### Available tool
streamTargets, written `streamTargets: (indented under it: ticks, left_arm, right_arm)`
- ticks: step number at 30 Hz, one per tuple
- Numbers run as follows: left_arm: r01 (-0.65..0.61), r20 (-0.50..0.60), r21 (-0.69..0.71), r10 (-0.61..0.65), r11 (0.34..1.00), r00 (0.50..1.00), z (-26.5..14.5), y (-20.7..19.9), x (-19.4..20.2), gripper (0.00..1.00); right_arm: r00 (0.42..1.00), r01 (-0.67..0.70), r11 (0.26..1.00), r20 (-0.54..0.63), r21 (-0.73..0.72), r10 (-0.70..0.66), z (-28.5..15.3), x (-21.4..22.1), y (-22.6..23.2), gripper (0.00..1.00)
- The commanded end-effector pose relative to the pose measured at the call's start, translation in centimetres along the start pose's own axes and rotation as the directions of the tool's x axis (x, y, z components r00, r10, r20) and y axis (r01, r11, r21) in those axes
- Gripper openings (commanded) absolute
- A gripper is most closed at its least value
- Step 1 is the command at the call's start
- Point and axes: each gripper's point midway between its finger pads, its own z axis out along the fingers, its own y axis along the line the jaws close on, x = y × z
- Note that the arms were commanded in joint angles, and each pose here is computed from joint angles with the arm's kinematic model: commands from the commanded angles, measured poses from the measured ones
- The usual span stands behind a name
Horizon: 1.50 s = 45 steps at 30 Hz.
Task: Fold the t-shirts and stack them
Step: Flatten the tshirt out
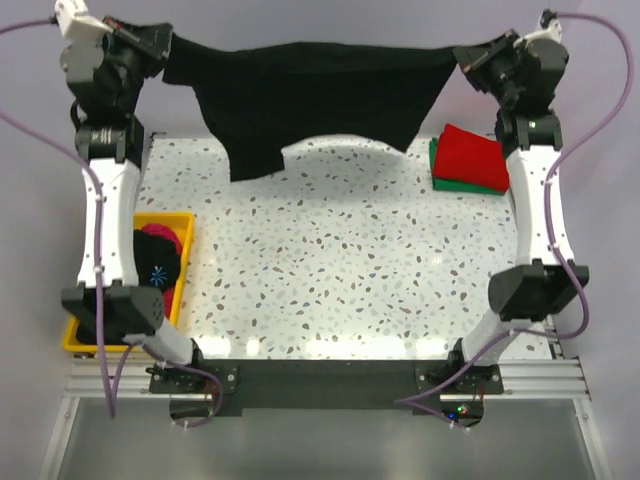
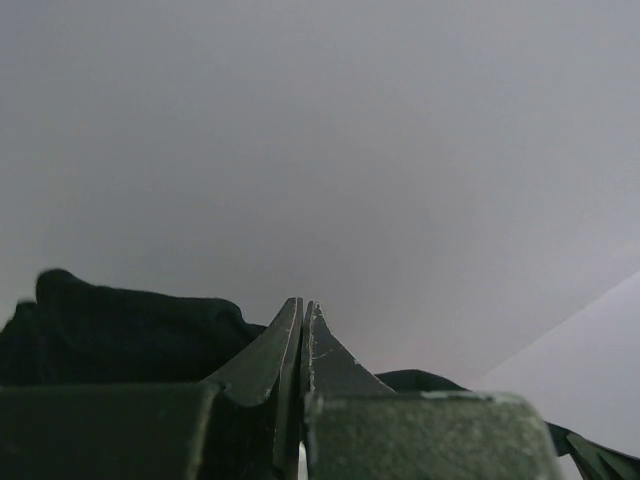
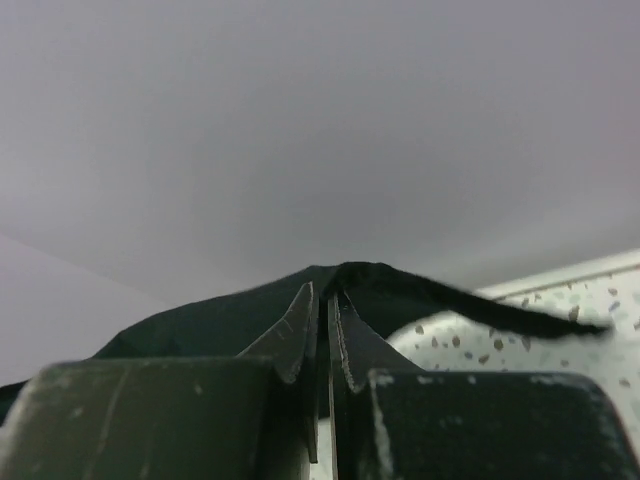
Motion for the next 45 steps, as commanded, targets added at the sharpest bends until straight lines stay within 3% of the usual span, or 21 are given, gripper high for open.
streamTargets:
  ticks: [1,2,4,5,7,8,9,11,14,17,26,30,35,39,41,42,45]
  left_arm:
    - [-0.030,0.087,0.065,0.025,0.997,0.996,-4.6,-2.6,-2.3,0.00]
    - [-0.006,0.018,0.001,0.006,1.000,1.000,-4.9,0.7,1.0,0.00]
    - [0.028,-0.032,-0.021,-0.029,0.999,0.999,-7.1,1.7,3.3,0.00]
    - [0.049,-0.107,-0.102,-0.059,0.994,0.992,-8.0,5.5,7.2,0.00]
    - [0.077,-0.167,-0.161,-0.104,0.984,0.980,-10.5,7.8,10.3,0.00]
    - [0.086,-0.242,-0.253,-0.149,0.964,0.959,-12.5,11.7,14.8,0.00]
    - [0.088,-0.264,-0.274,-0.163,0.958,0.951,-13.9,12.6,16.2,0.00]
    - [0.088,-0.350,-0.385,-0.234,0.919,0.907,-17.7,17.1,21.9,0.00]
    - [0.045,-0.439,-0.516,-0.310,0.855,0.843,-22.9,21.4,27.5,0.00]
    - [-0.024,-0.480,-0.600,-0.336,0.800,0.811,-27.0,24.2,30.2,0.00]
    - [-0.116,-0.490,-0.720,-0.383,0.684,0.783,-34.0,26.1,31.5,0.00]
    - [-0.133,-0.488,-0.728,-0.372,0.672,0.789,-35.5,25.6,30.8,0.00]
    - [-0.170,-0.511,-0.750,-0.397,0.639,0.763,-38.2,26.2,31.9,0.00]
    - [-0.146,-0.514,-0.743,-0.418,0.653,0.749,-38.5,26.1,32.9,0.01]
    - [-0.155,-0.524,-0.733,-0.405,0.662,0.749,-38.2,26.2,33.0,0.13]
    - [-0.169,-0.535,-0.733,-0.406,0.659,0.741,-38.2,26.5,33.2,0.24]
    - [-0.178,-0.553,-0.711,-0.384,0.680,0.739,-37.5,26.3,32.9,0.41]
  right_arm:
    - [1.000,-0.007,1.000,-0.016,0.017,0.008,-2.2,1.3,-1.7,0.00]
    - [1.000,-0.011,0.999,-0.025,0.032,0.012,-3.3,1.8,-2.1,0.00]
    - [0.992,-0.035,0.990,-0.114,0.135,0.051,-4.3,6.3,-7.0,0.00]
    - [0.989,-0.040,0.988,-0.135,0.152,0.061,-5.5,7.3,-7.6,0.00]
    - [0.964,-0.055,0.961,-0.236,0.270,0.122,-7.3,13.0,-13.0,0.00]
    - [0.954,-0.055,0.952,-0.265,0.300,0.138,-8.3,14.7,-14.5,0.00]
    - [0.930,-0.053,0.929,-0.320,0.366,0.179,-10.2,18.3,-17.5,0.00]
    - [0.914,-0.012,0.896,-0.359,0.443,0.190,-12.2,21.1,-20.9,0.00]
    - [0.857,0.026,0.836,-0.442,0.548,0.263,-15.8,26.0,-25.8,0.00]
    - [0.798,0.064,0.783,-0.503,0.619,0.332,-19.6,30.3,-29.1,0.00]
    - [0.746,0.168,0.711,-0.559,0.683,0.361,-25.8,33.1,-31.3,0.00]
    - [0.758,0.200,0.693,-0.558,0.692,0.339,-27.2,32.4,-31.1,0.00]
    - [0.764,0.233,0.681,-0.564,0.694,0.313,-28.7,31.7,-30.8,0.00]
    - [0.773,0.231,0.694,-0.562,0.681,0.294,-28.7,31.4,-30.5,0.00]
    - [0.764,0.223,0.709,-0.572,0.669,0.300,-28.3,31.7,-30.4,0.00]
    - [0.756,0.214,0.725,-0.581,0.655,0.301,-27.9,31.8,-30.0,0.00]
    - [0.746,0.221,0.735,-0.597,0.641,0.295,-27.3,31.9,-30.2,0.03]
